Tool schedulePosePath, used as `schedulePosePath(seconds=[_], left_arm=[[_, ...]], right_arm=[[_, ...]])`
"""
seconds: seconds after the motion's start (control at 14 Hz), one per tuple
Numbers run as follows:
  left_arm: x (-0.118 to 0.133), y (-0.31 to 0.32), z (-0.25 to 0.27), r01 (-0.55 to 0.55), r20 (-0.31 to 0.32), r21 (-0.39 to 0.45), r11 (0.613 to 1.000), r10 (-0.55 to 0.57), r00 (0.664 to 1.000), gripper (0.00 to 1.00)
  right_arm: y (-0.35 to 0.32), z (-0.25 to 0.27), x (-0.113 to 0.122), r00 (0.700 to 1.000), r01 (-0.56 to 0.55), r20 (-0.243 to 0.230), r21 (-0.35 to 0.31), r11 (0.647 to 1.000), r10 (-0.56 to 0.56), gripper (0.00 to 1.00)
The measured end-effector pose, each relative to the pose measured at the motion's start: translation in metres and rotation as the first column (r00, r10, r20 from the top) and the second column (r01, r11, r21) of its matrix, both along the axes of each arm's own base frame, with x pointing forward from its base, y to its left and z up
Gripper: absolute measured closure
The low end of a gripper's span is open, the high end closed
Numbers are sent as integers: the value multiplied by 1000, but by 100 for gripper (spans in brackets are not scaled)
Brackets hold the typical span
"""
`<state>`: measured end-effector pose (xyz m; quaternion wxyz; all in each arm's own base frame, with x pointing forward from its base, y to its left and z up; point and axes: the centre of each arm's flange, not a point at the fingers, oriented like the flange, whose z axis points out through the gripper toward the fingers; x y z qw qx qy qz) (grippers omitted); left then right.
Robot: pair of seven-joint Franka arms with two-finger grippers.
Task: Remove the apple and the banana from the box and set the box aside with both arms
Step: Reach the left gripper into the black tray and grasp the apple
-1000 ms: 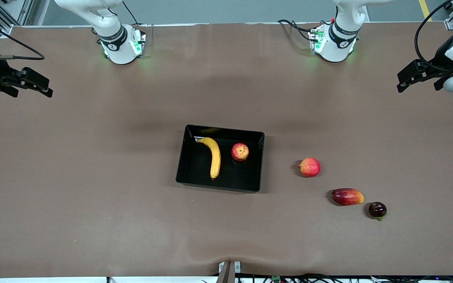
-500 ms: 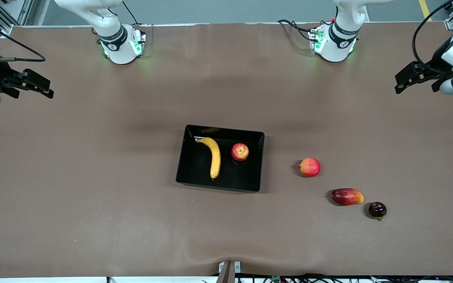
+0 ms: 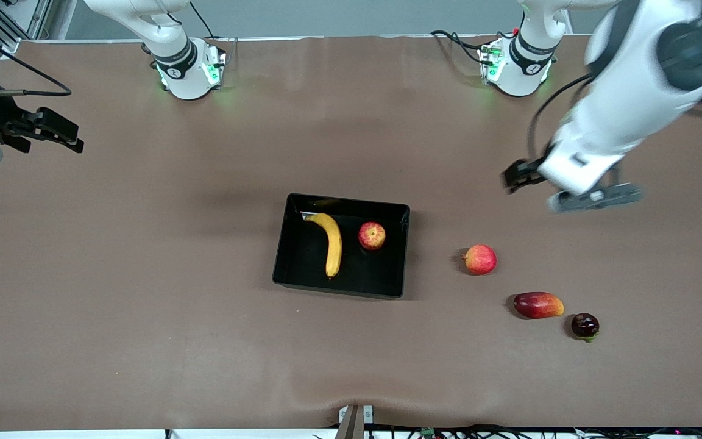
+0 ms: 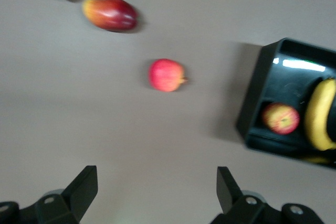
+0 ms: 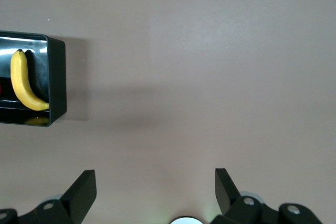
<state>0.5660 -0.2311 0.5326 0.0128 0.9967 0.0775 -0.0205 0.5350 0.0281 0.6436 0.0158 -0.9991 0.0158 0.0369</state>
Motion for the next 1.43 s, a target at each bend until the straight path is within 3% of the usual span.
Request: schedulePosePath(seconds=[0.29, 0.71, 1.14, 1.43], left_arm=[[8, -98, -48, -178, -24, -5, 984, 177, 984, 0], [18, -201, -141, -391, -16, -47, 919, 391, 920, 0], [-15, -263, -228, -452, 14, 60, 890, 452, 892, 0], [-15, -264, -273, -454, -1, 85, 887, 456, 890, 0]], right_arm=[[0, 0, 0, 1000, 0, 0, 0, 1000, 0, 0], [0, 0, 0, 1000, 0, 0, 0, 1000, 0, 0], [0, 0, 1, 1000, 1, 4, 0, 1000, -1, 0], [1, 1, 2, 1000, 0, 11, 0, 1000, 0, 0]])
